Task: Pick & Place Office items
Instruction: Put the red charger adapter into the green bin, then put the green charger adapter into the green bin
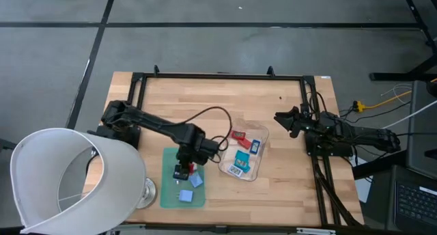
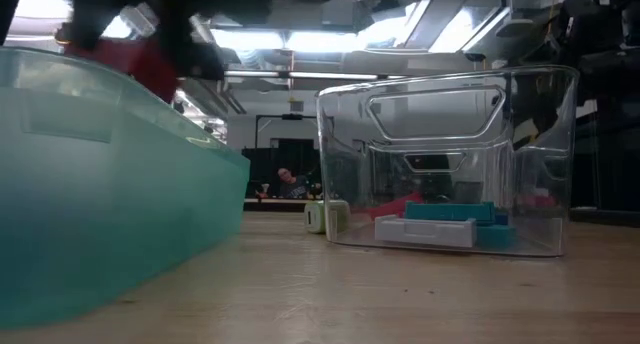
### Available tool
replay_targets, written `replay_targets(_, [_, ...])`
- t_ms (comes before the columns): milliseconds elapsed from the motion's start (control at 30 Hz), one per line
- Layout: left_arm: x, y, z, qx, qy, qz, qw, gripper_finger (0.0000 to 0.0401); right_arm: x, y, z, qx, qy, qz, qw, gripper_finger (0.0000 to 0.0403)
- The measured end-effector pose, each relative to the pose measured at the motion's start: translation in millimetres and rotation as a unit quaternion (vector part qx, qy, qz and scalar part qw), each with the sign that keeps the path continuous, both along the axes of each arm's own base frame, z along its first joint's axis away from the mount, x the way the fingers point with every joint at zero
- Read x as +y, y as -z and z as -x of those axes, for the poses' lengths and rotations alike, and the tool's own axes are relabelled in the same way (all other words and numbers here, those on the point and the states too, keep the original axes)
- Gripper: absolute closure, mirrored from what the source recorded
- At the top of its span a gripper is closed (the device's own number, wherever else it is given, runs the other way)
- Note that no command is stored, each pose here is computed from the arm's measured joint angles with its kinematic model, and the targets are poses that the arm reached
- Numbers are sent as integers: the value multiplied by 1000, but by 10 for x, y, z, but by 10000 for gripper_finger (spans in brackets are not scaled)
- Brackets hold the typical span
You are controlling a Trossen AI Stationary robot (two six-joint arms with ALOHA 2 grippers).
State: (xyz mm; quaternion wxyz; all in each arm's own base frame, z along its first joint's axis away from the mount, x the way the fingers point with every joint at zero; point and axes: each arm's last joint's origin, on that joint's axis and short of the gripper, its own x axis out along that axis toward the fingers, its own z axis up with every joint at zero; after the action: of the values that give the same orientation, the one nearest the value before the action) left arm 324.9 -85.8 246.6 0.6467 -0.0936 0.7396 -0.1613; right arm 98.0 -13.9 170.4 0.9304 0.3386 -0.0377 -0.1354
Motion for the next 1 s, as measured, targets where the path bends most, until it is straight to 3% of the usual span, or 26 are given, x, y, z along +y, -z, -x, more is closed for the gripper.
replay_targets(200, [45, 130, 202, 15, -18, -2, 1000, 185, -1, 9, -8, 4, 1, -8, 1000, 202])
replay_targets(433, [111, -20, 212, -42, -38, 12, 998, 113, -2, 9, -8, 3, 3, -13, 1000, 202])
replay_targets(733, [195, -36, 183, -52, -65, 3, 997, 110, -13, 0, -5, -2, 23, -10, 1000, 202])
replay_targets(867, [430, -36, 54, -96, -132, -38, 986, 110, -22, -12, -2, -9, 39, -12, 999, 202])
replay_targets(1000, [799, -68, -129, -169, -233, -65, 956, 110, -41, -104, 10, -58, 75, -11, 995, 202])
